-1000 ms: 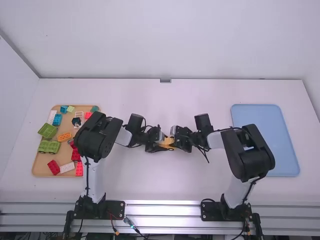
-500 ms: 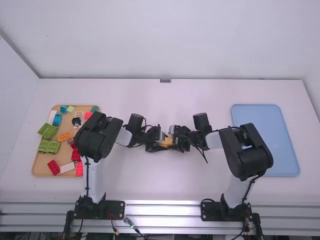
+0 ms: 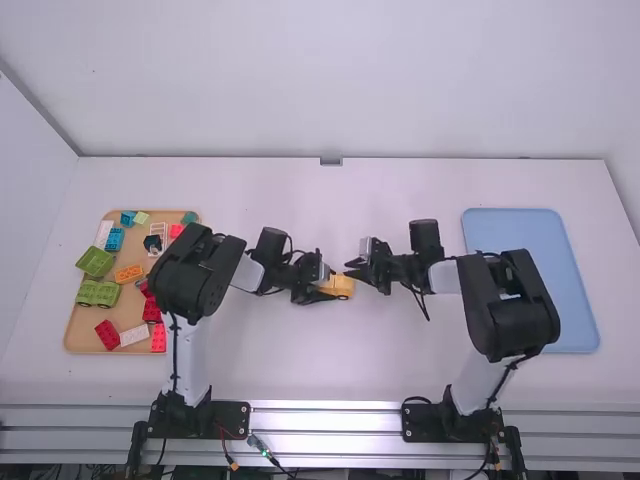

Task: Assemble lego blocks to make yellow taxi

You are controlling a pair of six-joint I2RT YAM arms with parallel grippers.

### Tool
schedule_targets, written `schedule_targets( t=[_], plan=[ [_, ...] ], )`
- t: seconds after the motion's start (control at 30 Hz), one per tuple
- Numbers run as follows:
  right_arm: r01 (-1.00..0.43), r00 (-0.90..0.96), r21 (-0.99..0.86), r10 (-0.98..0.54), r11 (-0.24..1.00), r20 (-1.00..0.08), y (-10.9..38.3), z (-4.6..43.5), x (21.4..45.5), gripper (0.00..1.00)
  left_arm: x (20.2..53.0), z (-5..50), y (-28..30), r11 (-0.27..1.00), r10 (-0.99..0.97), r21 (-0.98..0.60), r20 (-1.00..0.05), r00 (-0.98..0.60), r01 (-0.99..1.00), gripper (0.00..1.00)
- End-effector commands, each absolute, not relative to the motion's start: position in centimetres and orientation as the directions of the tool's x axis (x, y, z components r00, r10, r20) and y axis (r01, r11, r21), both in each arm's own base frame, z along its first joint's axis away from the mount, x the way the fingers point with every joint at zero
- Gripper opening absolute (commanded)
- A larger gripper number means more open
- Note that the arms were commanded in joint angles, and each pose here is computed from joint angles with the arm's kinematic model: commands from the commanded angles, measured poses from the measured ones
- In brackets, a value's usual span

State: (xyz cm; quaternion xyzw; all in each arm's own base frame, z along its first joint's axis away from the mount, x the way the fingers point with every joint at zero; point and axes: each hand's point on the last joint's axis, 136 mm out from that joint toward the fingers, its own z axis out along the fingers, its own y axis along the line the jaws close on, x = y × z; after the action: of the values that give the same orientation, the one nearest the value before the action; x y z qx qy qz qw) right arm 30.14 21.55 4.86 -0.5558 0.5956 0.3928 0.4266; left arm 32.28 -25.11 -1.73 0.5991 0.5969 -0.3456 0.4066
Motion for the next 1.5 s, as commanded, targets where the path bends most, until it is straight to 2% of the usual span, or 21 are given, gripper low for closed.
schedule_targets(
  t=[0.0,0.27,0.93,1.13,1.37,1.47],
  plan=[
    [-0.999,0.01,-0.02,-0.298,0.029,-0.955,22.1,5.8,29.3,0.0,32.1,-3.0,-24.7,0.064,0.472,0.06,-0.881,0.023,0.996,0.53],
    [-0.999,-0.031,0.011,-0.413,0.05,-0.91,23.0,3.0,28.8,0.0,32.1,-3.0,-24.7,0.065,0.472,0.06,-0.881,0.023,0.996,0.53],
    [-0.993,-0.119,0.099,-0.452,0.067,-0.884,23.0,-0.7,28.2,0.0,32.1,-3.0,-24.7,0.064,0.472,0.06,-0.881,0.023,0.996,0.52],
    [-0.974,-0.22,0.15,-0.546,0.17,-0.808,22.8,-3.4,28.6,0.0,32.1,-2.9,-24.7,0.064,0.472,0.06,-0.881,0.023,0.996,0.52],
    [-0.966,-0.255,0.163,-0.622,0.201,-0.74,22.2,-5.9,27.8,0.0,32.2,-3.0,-24.7,0.066,0.473,0.063,-0.881,0.025,0.996,0.52],
    [-0.968,-0.245,0.155,-0.616,0.197,-0.749,22.4,-5.7,28.0,0.0,32.2,-2.9,-24.7,0.066,0.472,0.064,-0.881,0.025,0.996,0.52]
  ],
)
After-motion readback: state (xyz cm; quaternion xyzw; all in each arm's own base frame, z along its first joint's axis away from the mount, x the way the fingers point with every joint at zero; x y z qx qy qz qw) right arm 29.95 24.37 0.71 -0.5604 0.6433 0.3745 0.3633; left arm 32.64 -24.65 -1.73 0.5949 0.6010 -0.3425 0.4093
